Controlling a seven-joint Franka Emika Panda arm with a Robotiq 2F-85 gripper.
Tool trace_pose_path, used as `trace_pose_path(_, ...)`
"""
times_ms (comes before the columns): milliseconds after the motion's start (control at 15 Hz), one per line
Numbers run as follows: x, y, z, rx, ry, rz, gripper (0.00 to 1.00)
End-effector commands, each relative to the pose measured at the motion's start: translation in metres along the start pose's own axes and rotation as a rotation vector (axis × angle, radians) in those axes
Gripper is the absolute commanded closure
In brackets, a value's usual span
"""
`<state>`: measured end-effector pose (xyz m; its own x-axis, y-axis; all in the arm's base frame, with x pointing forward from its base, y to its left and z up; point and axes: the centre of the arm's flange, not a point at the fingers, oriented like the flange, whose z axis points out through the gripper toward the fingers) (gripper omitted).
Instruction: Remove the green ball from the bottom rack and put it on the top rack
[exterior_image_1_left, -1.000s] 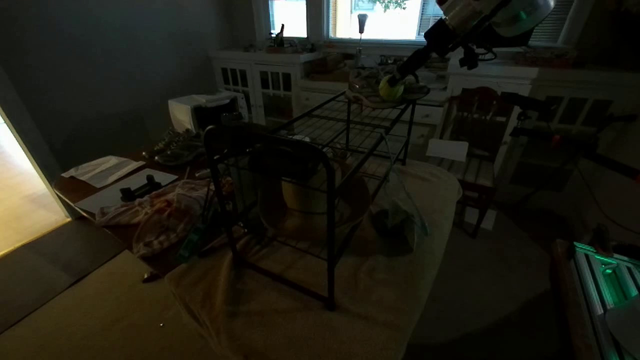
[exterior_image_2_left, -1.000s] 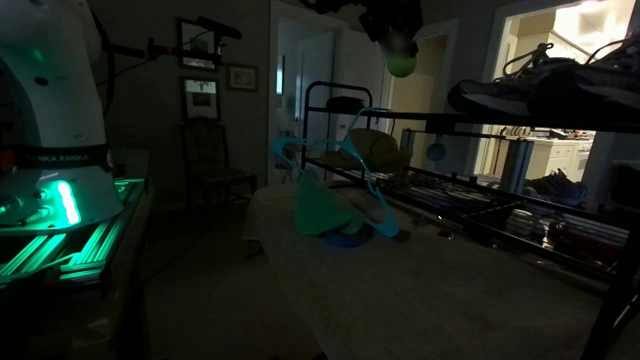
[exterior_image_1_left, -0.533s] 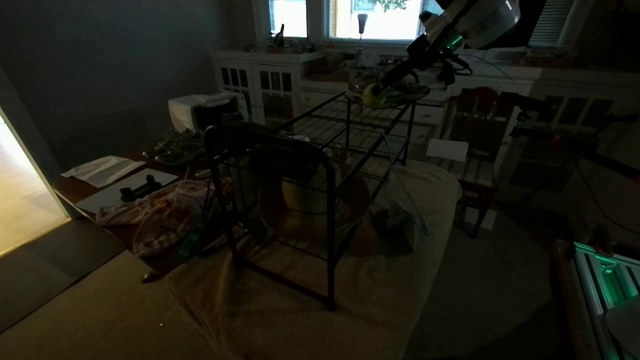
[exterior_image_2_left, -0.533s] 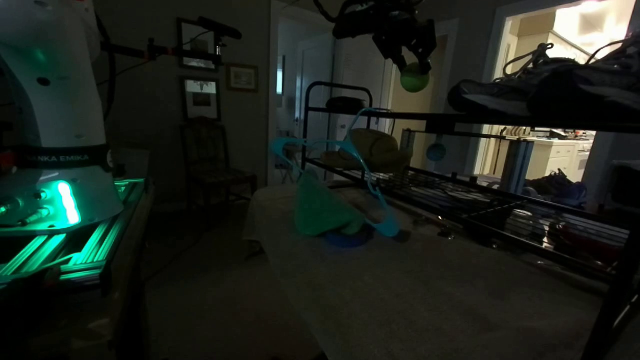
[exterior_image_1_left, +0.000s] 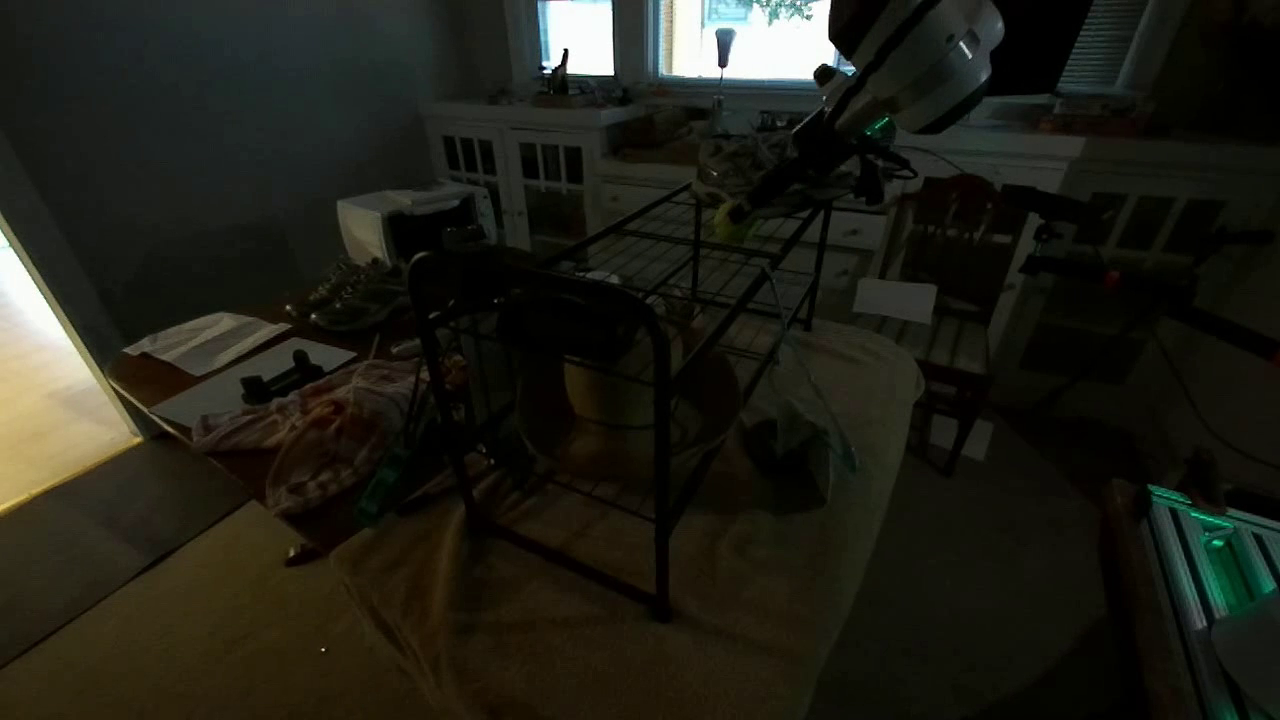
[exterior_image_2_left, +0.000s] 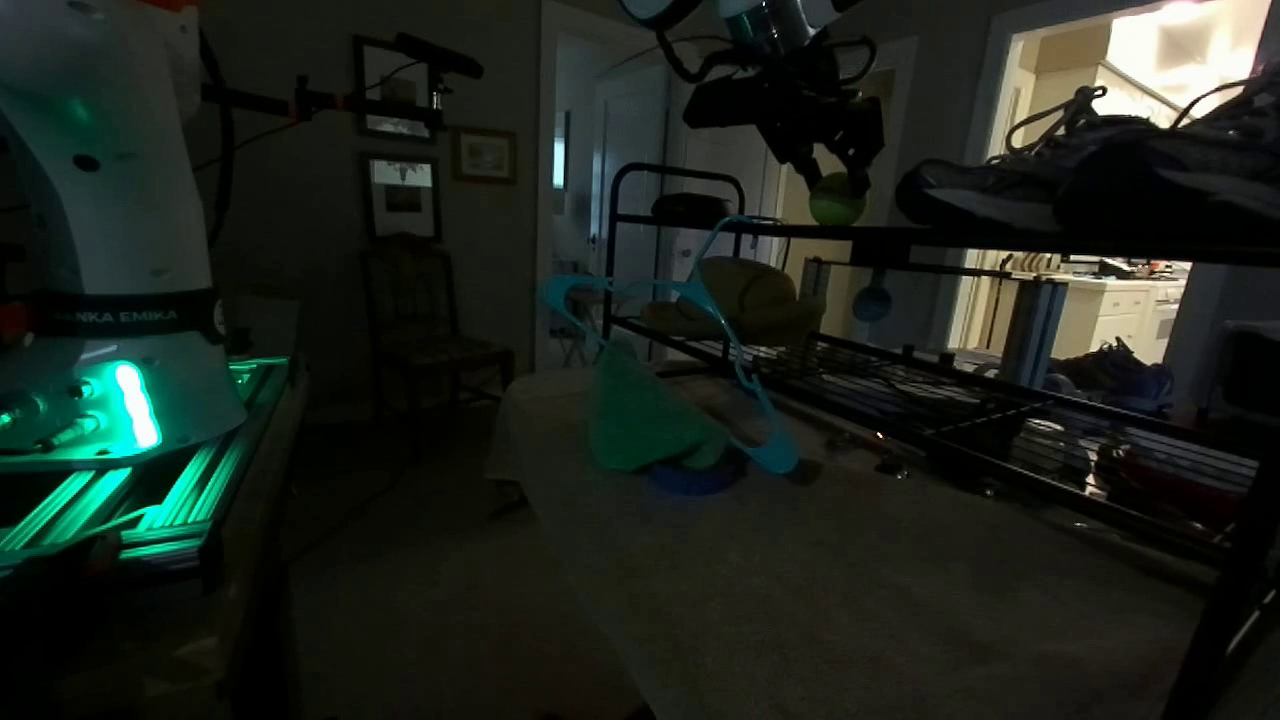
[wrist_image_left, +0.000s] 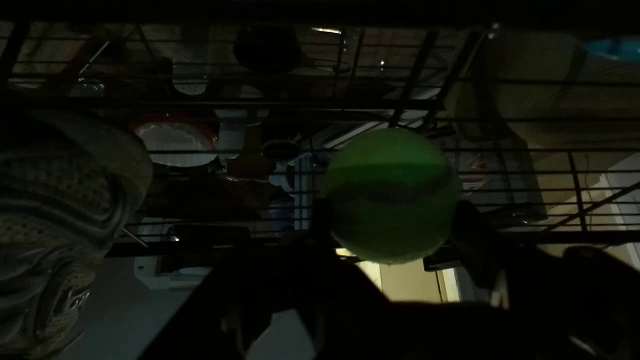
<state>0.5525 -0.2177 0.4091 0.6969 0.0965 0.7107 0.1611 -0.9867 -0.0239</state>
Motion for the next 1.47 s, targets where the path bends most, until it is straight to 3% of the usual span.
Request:
trace_pose_path(0,-0.005,0.006,0.015,0.031,0.002,-0.025,0.64)
trace_pose_path(733,-0.005,0.006,0.018,0.059,-0.009,-0.094,0.64)
trace_pose_path(800,-0.005,0.005,0.018,0.062,-0.011,-0.097,0.58)
trace_pose_path(867,-0.005,0.005,0.018,0.074,-0.021,-0.103,0.14)
trace_pose_path(1000,-0.005,0.003,0.016,0.089,-0.01,-0.115,0.14)
trace_pose_path(1133,-0.005,-0.002,0.014,0.113,-0.011,-0.119,0.01)
trace_pose_path(1400,-0.003,-0.01,0.006,0.078,0.001,-0.11,0.0)
